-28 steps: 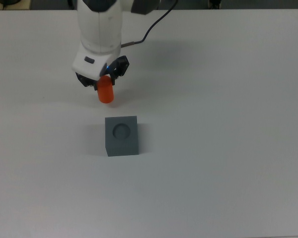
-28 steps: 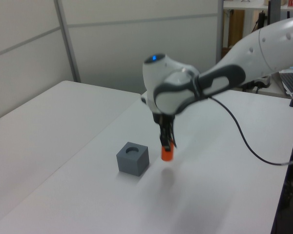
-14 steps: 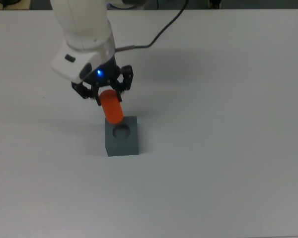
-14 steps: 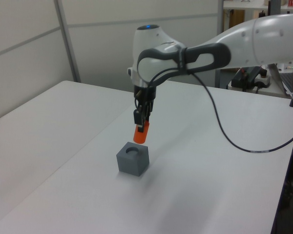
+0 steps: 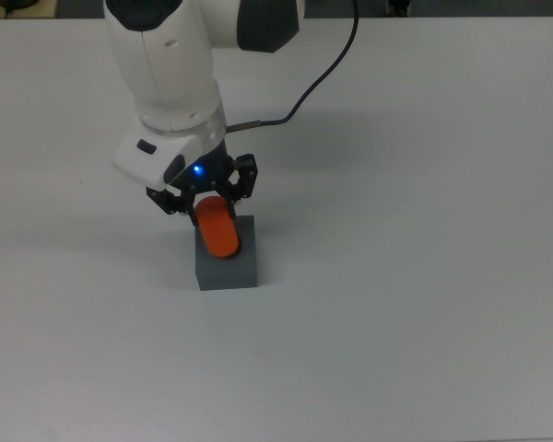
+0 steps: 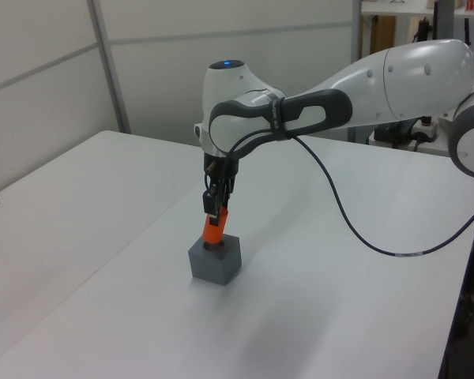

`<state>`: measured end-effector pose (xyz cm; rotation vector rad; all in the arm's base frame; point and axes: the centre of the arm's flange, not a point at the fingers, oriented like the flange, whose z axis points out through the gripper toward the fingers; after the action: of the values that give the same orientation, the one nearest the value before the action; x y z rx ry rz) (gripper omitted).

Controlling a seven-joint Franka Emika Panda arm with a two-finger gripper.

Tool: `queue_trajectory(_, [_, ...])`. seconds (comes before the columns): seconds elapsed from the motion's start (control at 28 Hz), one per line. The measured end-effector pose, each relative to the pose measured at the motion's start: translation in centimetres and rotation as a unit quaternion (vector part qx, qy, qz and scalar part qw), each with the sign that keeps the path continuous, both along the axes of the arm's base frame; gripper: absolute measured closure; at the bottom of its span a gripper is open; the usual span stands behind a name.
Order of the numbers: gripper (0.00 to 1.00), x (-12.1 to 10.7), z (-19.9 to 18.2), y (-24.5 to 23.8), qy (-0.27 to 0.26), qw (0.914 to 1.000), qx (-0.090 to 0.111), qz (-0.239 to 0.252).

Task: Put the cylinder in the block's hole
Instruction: 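Lower the cylinder into the block's hole and open the gripper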

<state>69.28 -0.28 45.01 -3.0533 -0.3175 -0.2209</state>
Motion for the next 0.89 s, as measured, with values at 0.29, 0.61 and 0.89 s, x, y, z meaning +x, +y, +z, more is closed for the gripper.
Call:
queue_trajectory(0.29, [0.49,0.0,-0.5,0.8,0.004,1.0,0.002,0.006])
queue_trajectory(0.61, [0.49,0.1,-1.1,0.8,0.008,0.9999,0.002,0.006])
queue_trajectory(0.89, [0.49,0.1,-1.4,0.7,0.011,0.9999,-0.002,0.007])
